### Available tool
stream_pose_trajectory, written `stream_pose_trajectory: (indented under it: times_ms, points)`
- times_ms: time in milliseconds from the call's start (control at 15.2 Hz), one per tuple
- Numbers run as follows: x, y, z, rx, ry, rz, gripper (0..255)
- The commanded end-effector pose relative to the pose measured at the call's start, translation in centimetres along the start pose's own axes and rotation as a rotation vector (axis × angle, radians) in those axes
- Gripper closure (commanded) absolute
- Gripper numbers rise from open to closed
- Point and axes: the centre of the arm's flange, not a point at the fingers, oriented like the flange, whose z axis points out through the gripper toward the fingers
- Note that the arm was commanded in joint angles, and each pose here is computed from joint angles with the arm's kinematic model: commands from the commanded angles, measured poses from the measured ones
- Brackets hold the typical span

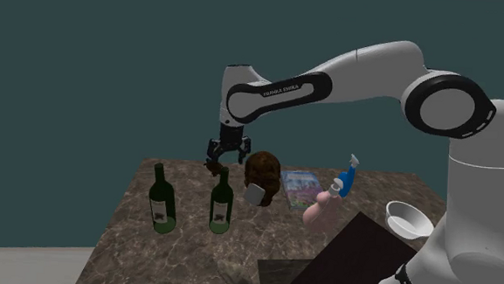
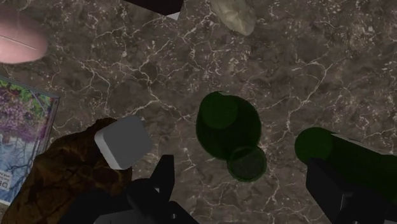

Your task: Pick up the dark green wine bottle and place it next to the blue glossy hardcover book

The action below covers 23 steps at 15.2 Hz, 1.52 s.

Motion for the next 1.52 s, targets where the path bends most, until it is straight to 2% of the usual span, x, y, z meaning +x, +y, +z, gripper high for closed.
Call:
stream_pose_trajectory:
  times_ms: [0, 396, 924, 990, 1452]
  points:
    - [0.4, -0.7, 1.0, 0.0, -0.002, 0.002, 0]
    - [0.4, -0.7, 4.5, 0.0, -0.002, 0.002, 0]
    - [0.4, -0.7, 4.5, 0.0, -0.002, 0.002, 0]
    - [0.4, -0.7, 4.5, 0.0, -0.002, 0.002, 255]
    - [0.4, -0.7, 4.5, 0.0, -0.002, 0.002, 255]
